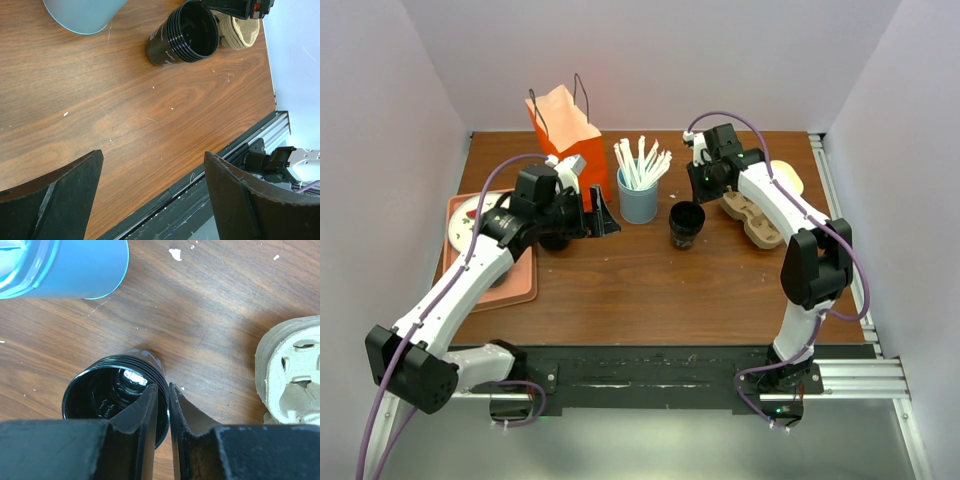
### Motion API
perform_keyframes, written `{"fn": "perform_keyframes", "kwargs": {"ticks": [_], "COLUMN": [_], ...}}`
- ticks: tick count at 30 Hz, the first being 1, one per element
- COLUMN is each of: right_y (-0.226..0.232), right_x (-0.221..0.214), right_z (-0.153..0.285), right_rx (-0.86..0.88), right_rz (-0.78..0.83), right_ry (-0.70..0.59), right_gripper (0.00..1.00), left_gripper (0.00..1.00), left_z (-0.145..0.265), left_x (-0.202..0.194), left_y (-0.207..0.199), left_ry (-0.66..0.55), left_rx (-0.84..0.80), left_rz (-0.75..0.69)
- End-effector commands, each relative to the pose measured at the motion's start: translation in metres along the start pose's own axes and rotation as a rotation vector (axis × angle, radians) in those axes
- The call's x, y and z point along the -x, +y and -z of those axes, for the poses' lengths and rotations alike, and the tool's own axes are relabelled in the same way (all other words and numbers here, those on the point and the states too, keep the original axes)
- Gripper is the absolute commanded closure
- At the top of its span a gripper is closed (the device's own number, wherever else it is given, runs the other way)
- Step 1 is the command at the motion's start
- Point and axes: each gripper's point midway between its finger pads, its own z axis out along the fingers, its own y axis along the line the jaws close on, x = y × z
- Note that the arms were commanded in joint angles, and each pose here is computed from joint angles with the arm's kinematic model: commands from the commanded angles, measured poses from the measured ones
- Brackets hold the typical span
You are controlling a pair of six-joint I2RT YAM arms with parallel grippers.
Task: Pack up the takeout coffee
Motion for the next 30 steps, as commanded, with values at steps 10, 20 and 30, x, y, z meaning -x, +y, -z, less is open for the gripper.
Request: {"fn": "perform_keyframes", "kwargs": {"ticks": [10,20,30], "right_y": [0.003,0.006,0.019], "right_x": [0.001,0.007,0.004], "right_z": [0.011,0.021,0.034], "right_rx": [0.023,0.032,0.090], "right_rz": [0.019,0.033,0.013], "right_ry": [-0.019,-0.054,-0.094], "right_gripper": [0.83,1.00,1.00], "left_gripper": [0.13,0.13,0.13], "left_z": [0.007,0.009,0.007], "left_x": [0.004,0.005,0.005], "left_y": [-0.010,-0.010,-0.010], "left_ry": [-0.031,-0.039,-0.041], "left_rx": [-0.045,-0.045,-0.045], "left_rz": [-0.035,-0.037,-0.034]}}
